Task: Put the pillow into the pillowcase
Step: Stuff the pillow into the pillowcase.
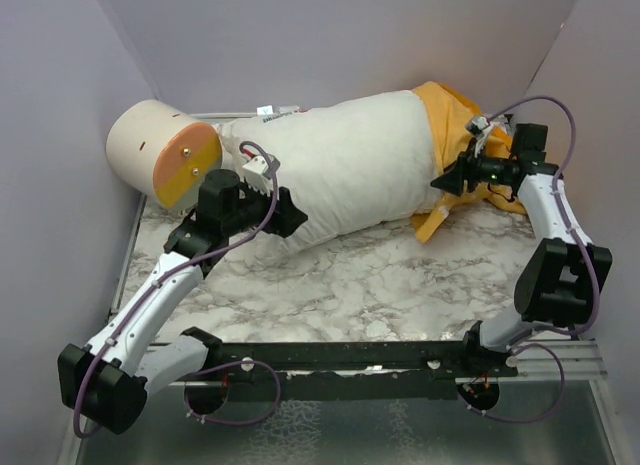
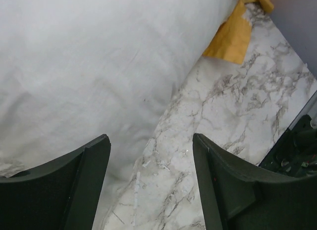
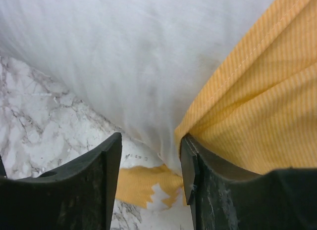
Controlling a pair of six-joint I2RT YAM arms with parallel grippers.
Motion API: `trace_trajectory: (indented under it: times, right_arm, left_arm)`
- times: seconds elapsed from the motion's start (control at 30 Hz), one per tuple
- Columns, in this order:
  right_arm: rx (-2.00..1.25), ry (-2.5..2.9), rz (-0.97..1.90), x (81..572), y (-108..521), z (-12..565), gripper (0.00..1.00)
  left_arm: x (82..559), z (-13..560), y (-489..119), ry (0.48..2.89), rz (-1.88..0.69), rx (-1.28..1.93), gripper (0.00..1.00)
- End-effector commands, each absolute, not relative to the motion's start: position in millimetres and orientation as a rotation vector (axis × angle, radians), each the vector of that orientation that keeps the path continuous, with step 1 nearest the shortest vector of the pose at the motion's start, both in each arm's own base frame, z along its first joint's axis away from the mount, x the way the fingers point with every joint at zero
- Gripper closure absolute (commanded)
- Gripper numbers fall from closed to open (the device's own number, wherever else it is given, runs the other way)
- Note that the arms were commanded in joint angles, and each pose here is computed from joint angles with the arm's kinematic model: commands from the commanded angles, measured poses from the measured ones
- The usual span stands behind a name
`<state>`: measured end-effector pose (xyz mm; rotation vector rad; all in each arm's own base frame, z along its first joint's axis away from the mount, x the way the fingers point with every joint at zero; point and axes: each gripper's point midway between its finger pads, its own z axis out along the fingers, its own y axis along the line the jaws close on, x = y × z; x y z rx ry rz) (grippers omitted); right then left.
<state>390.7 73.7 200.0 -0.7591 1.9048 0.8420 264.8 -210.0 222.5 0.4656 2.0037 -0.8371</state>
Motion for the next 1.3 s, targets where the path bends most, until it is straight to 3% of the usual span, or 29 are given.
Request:
trace_trajectory:
  times: [0.0,0.2,0.43,0.6,0.77,0.97,1.13,1.27]
  right_arm:
    - [-0.722,1.808,0.979,354,69,226,0.47]
    - [-0.594,1.762,1.044,330,39,233,0.44]
    - [-0.411,1.777,1.076,315,3,217,0.43]
    - [-0.135,1.943,1.069,314,-10,171,0.43]
    - [0.048,1.979,1.009,316,-14,145,0.27]
    - [0.020,1.972,1.152,326,23,130,0.15]
    - [0.085,1.969,1.181,342,41,116,0.16]
    - [0.231,2.009,1.184,353,37,96,0.22]
  left_arm:
    - [267,272,-200,1.961,-0.754,0.470,0.30]
    - [266,283,-247,1.919,-0.675,0.647,0.30]
    - [269,251,-316,1.715,-0.234,1.145,0.21]
    - [295,232,-337,1.510,0.055,1.449,0.13]
    - [315,206,-356,1.262,0.232,1.670,0.08]
    - [340,169,-369,1.279,0.339,1.734,0.05]
    - [367,146,-362,1.354,0.356,1.687,0.05]
    - [387,131,-358,1.434,0.305,1.646,0.23]
